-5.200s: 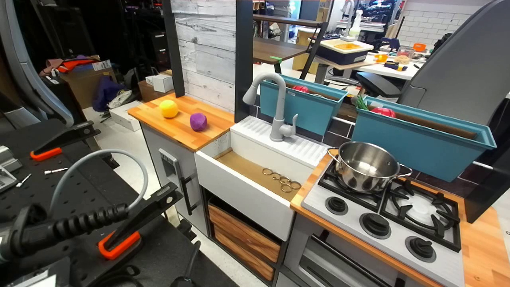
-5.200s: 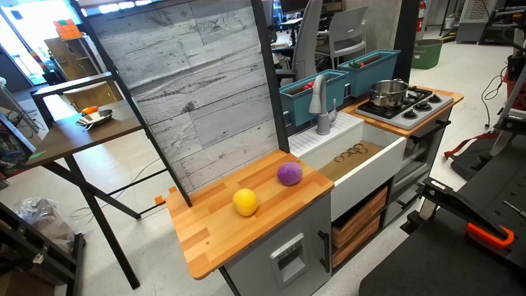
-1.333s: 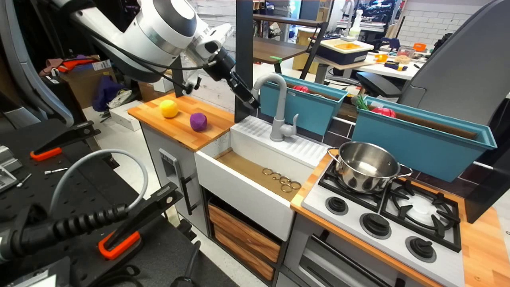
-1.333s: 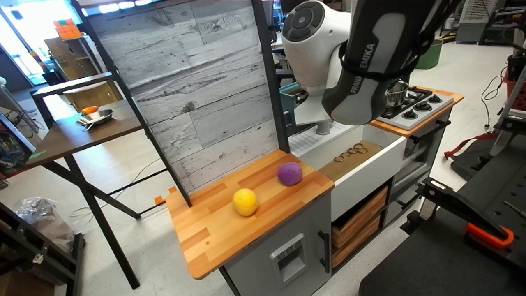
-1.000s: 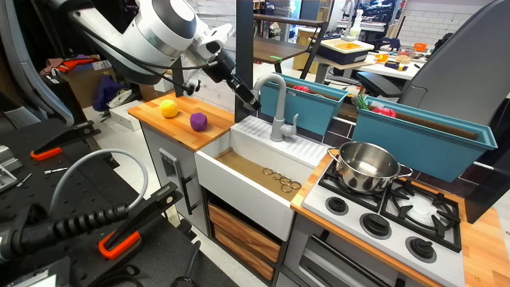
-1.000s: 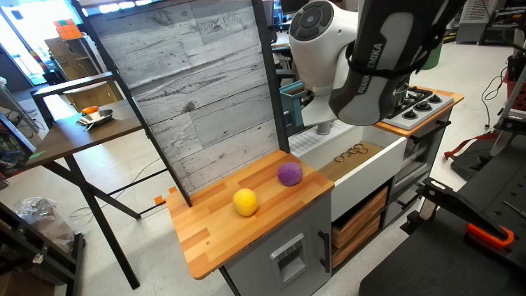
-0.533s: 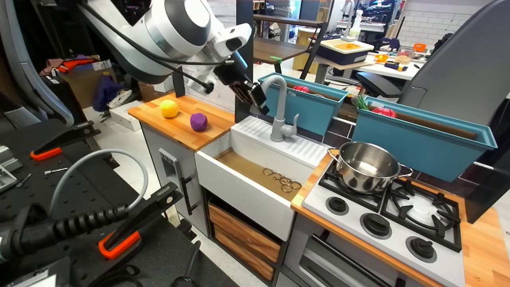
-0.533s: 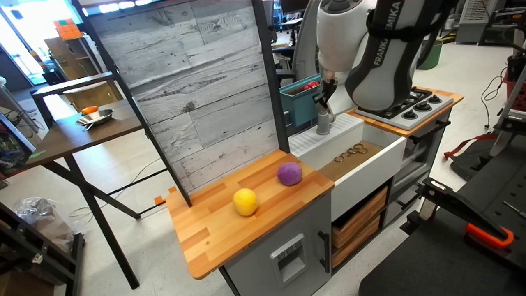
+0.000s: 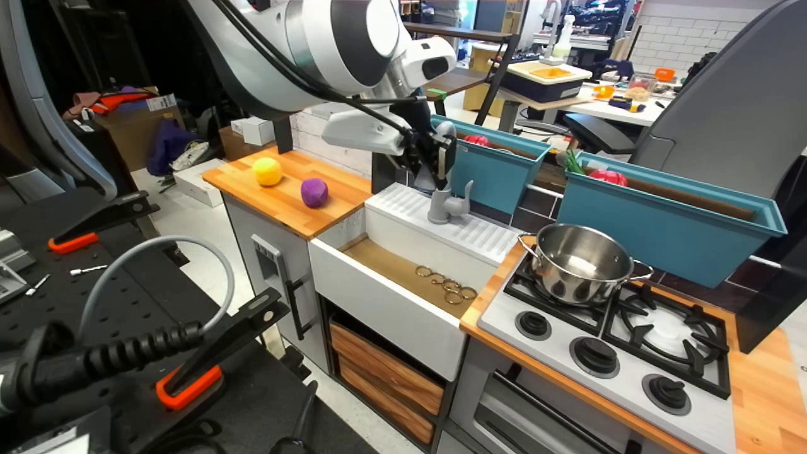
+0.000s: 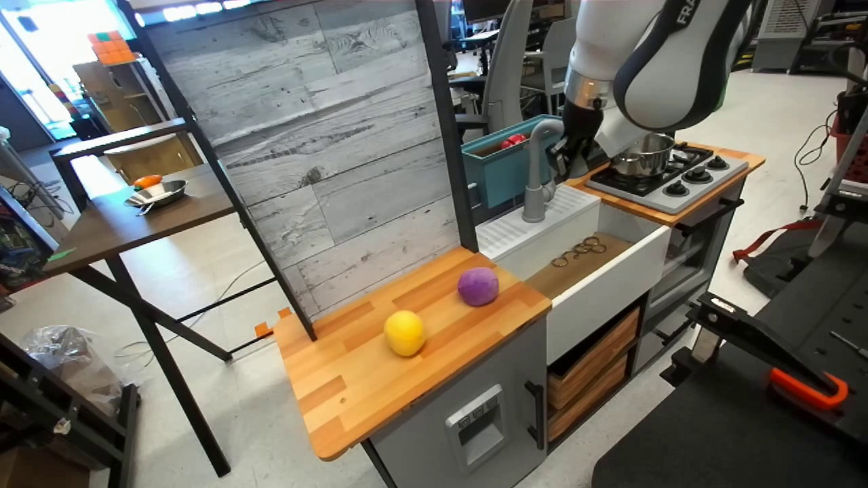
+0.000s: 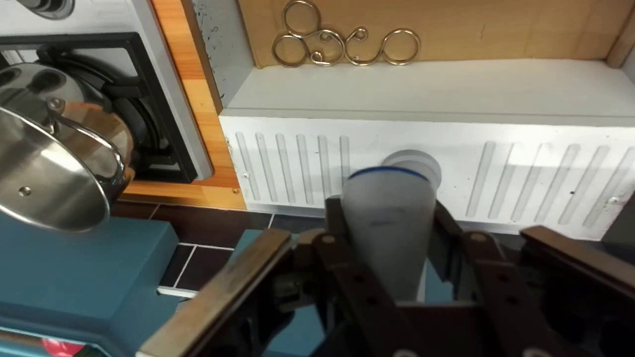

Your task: Turn the tap nozzle to the right

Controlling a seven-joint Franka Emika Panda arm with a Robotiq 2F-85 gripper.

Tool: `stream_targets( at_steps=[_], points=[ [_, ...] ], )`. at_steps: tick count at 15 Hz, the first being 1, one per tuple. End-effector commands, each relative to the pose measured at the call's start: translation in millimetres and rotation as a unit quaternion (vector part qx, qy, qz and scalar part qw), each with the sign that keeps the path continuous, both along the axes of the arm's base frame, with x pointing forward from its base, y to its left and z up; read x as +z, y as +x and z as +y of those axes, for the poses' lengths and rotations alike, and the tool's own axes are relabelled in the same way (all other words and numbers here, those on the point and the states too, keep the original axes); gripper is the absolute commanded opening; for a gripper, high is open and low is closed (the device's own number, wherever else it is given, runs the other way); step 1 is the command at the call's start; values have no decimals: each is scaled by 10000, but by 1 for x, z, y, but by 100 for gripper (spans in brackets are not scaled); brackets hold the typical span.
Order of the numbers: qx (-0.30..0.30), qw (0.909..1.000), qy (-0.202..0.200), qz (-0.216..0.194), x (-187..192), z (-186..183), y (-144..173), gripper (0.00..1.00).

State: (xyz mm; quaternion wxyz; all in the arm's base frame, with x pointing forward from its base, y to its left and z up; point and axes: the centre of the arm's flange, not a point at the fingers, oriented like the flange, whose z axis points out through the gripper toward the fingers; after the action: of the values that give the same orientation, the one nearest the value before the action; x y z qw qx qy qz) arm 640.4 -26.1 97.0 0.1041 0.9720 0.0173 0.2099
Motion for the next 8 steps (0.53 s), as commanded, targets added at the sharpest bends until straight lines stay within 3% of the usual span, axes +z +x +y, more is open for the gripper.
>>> stream_targets(
  at_steps=[1, 8],
  points=[
    [760, 9959, -112, 481, -2, -63, 11, 17],
    [1584, 9832, -16, 905, 11, -59, 0, 17]
  ],
)
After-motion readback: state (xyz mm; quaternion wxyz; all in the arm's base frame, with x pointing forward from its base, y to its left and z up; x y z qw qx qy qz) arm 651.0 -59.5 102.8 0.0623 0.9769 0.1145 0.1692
